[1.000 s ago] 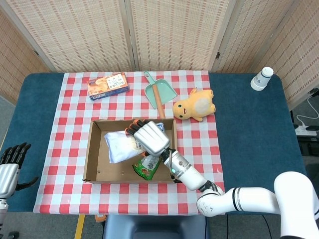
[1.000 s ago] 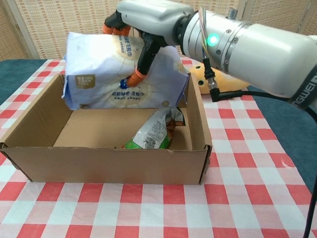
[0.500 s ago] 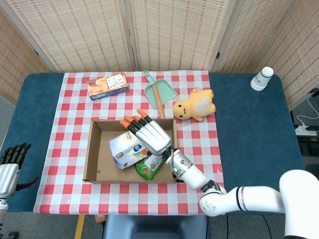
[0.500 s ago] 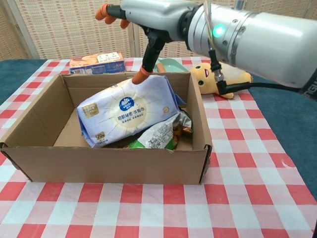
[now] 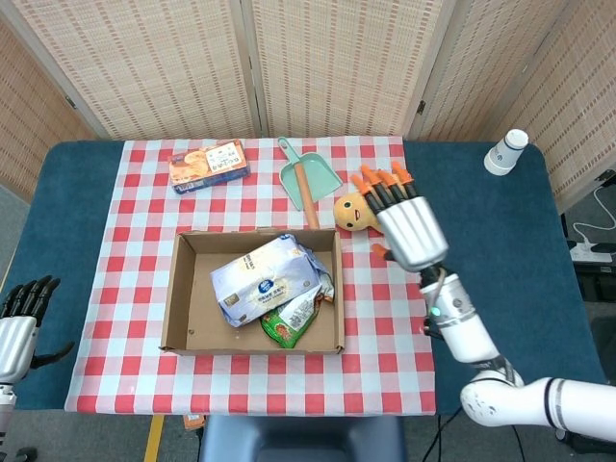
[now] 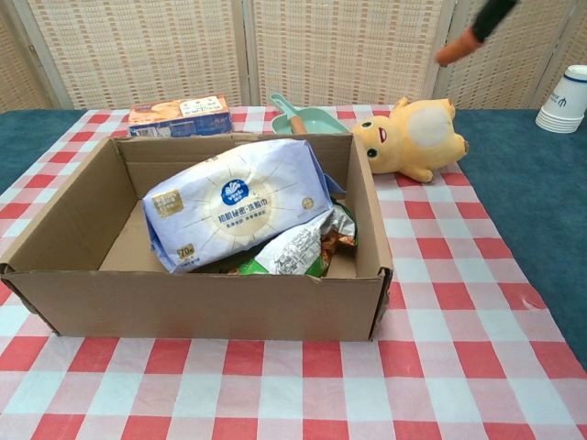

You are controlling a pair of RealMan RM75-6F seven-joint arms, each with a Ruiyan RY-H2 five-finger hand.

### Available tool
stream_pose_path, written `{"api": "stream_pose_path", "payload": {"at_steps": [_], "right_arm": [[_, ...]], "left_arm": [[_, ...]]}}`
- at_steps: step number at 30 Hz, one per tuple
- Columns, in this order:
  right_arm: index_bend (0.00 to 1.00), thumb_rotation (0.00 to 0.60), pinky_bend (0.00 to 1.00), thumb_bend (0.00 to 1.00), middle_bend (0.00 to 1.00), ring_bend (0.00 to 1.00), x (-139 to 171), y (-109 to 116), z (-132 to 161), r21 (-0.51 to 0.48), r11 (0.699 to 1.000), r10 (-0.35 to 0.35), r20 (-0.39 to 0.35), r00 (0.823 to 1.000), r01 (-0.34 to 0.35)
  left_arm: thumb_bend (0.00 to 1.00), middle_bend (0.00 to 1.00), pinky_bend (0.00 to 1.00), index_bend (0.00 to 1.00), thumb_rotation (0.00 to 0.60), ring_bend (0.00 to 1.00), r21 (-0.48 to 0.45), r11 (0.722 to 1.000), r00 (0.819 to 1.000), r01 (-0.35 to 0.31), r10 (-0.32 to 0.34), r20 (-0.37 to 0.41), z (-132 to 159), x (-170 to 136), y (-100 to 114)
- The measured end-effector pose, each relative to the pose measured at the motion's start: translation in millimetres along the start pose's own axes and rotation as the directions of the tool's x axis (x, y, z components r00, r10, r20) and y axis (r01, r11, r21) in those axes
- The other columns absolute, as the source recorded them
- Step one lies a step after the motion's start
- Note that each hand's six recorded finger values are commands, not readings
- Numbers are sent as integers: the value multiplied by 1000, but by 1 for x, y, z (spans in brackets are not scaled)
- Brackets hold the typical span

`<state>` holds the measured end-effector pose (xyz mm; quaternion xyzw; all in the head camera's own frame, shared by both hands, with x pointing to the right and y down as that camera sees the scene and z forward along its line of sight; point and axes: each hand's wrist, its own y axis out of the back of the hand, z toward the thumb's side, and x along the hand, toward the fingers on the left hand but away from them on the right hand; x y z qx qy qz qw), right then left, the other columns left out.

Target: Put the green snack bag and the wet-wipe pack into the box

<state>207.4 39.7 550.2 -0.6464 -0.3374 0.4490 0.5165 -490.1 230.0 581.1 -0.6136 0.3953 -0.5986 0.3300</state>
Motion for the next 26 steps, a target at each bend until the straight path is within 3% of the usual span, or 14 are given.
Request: {"api": "stream_pose_path", "payload": {"at_steps": [5, 12, 19, 26], "right_arm": [[95, 600, 0, 0, 0, 0, 61, -8, -70, 70, 997, 29, 157, 987, -40], [77, 600, 0, 0, 0, 0, 160, -32, -135, 94, 981, 129, 319, 939, -167], [64, 600, 0, 26, 0, 0, 199, -21, -142, 129, 983, 80, 329, 941, -129], [59, 600, 0, 26, 0, 0, 206, -10, -138, 141, 985, 43, 331, 943, -95]], "left_arm": [[167, 0, 38, 0, 600, 0, 0, 1000, 1000, 0, 0, 0, 0, 0, 0], [167, 0, 38, 0, 600, 0, 0, 1000, 1000, 0, 0, 0, 0, 0, 0], [167, 0, 38, 0, 600, 0, 0, 1000, 1000, 0, 0, 0, 0, 0, 0], [167, 0, 38, 0, 600, 0, 0, 1000, 1000, 0, 0, 0, 0, 0, 0]]}}
